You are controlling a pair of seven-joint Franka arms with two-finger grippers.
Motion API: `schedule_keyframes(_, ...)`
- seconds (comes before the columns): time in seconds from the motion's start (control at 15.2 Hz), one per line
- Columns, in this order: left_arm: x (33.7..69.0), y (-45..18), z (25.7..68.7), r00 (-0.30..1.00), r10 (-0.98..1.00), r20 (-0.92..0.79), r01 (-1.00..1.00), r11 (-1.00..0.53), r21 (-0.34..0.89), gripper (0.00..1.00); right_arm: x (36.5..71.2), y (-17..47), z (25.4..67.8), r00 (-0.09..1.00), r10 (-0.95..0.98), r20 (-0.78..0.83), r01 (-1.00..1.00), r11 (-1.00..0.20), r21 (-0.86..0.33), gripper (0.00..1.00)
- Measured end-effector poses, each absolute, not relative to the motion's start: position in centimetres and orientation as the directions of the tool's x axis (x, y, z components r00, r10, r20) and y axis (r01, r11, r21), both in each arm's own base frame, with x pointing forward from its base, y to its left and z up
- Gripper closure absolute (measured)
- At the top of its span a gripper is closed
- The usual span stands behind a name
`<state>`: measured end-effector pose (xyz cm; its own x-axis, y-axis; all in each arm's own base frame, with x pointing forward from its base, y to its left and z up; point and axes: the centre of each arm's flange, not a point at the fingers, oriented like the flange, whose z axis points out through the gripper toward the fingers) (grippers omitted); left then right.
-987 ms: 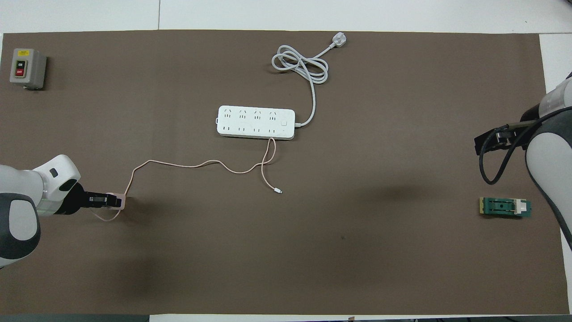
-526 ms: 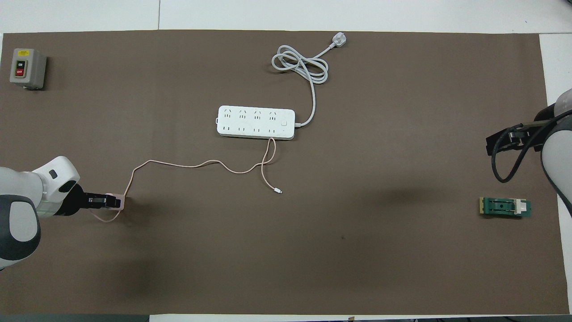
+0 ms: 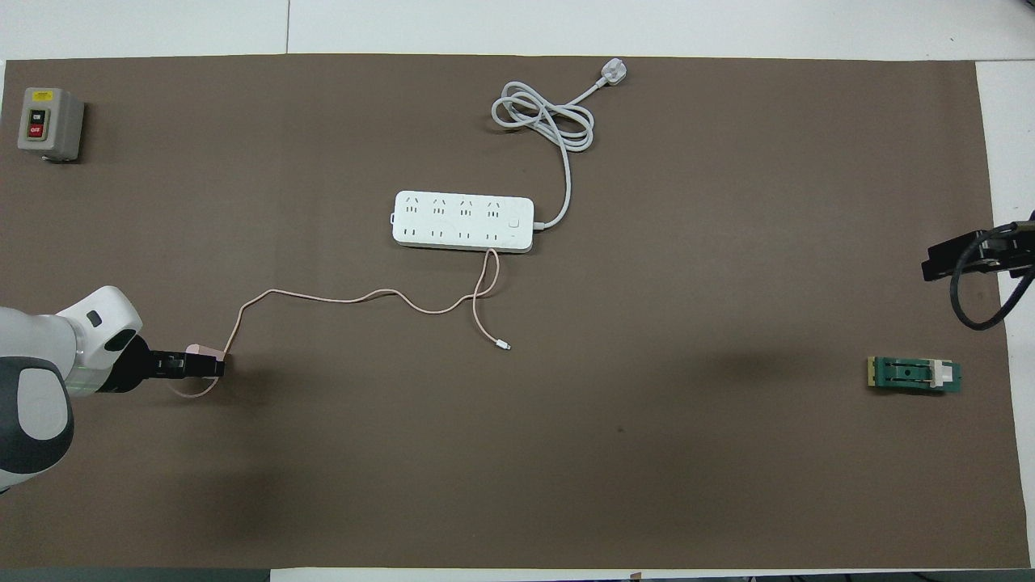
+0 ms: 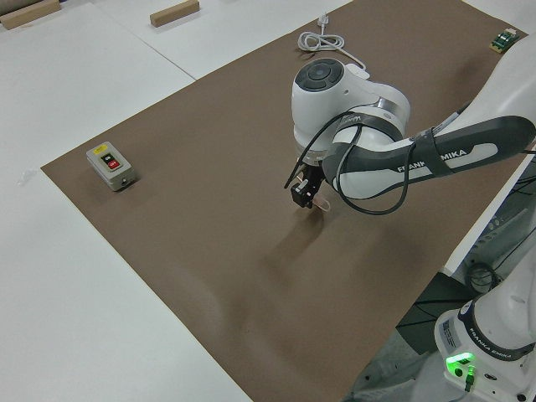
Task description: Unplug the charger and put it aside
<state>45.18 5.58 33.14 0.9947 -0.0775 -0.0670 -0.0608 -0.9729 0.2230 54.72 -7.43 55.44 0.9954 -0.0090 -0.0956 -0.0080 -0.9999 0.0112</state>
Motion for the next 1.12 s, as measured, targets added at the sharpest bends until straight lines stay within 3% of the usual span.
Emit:
schedule_keyframes(0.07, 45.1, 6.2, 33.2, 0.995, -0.071, -0.064, -0.055, -0.973, 0.223, 0.01, 54.8, -7.1, 55.5, 0.995, -0.016, -0.095, -0.015, -1.0, 0.012, 0.0)
schedule_keyframes(0.13, 45.1, 6.9, 33.3, 0.996, -0.066, -0.059, -0.052, -0.973, 0.224, 0.0, 54.8, -6.8, 55.5, 0.995, -0.019, -0.095, -0.018, -1.0, 0.013, 0.0)
schedule_keyframes(0.53, 45.8, 10.5, 35.9, 0.997, -0.051, -0.05, -0.039, -0.975, 0.218, 0.0, 54.8, -6.8, 55.6, 0.995, -0.037, -0.091, -0.036, -0.999, 0.011, 0.0)
schedule_keyframes(0.79, 46.9, 12.9, 40.8, 0.997, -0.048, -0.057, -0.037, -0.982, 0.184, 0.0, 54.8, -6.8, 55.9, 0.996, -0.038, -0.086, -0.038, -0.999, 0.006, 0.0)
schedule_keyframes(1.12, 48.8, 13.9, 47.5, 0.992, 0.124, -0.037, 0.127, -0.988, 0.092, 0.0, 54.7, -6.8, 56.0, 0.996, -0.039, -0.086, -0.039, -0.999, 0.005, 0.0)
